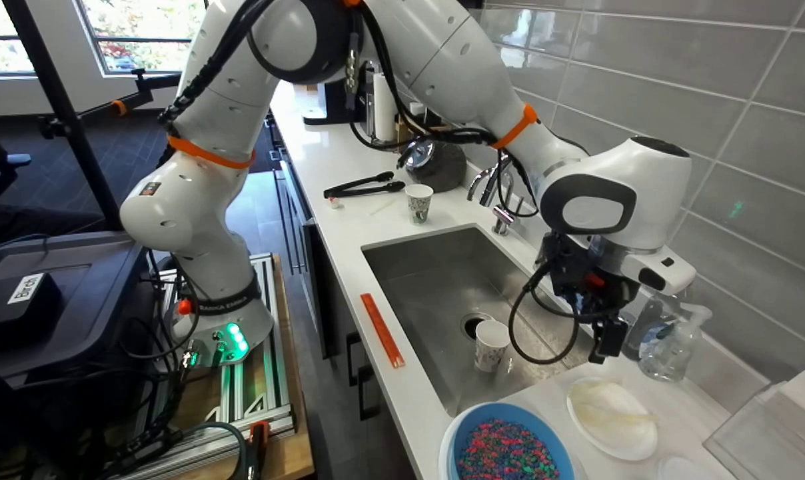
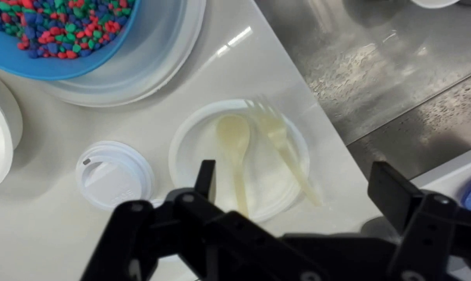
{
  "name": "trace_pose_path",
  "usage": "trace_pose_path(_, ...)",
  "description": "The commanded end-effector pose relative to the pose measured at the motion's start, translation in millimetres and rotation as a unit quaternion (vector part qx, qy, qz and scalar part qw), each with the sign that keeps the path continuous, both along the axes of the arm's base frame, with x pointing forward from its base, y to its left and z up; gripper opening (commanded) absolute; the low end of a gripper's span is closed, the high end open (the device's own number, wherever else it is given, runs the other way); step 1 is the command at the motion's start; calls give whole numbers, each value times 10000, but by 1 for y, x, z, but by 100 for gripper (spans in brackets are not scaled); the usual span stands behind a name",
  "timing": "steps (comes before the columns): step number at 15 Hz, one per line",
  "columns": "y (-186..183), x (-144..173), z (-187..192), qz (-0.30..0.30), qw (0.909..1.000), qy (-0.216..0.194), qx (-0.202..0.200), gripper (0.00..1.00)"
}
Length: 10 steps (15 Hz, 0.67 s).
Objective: Pick up the white spoon and put it on the plate on the opposite side of the sink
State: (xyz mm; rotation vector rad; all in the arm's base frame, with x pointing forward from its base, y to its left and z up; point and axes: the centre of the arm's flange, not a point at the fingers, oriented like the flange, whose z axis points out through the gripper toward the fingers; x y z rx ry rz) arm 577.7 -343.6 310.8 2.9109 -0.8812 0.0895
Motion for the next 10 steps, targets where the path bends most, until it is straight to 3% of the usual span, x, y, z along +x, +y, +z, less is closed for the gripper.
trace_pose_path(1,41,-51,7,136,9998,-63,-122,100)
trace_pose_path(7,69,-78,9,363,9989,-48,-286,100)
trace_pose_path(8,51,-53,6,353,9992,-9,-179,100)
trace_pose_path(10,53,-55,8,368,9992,-21,-182,100)
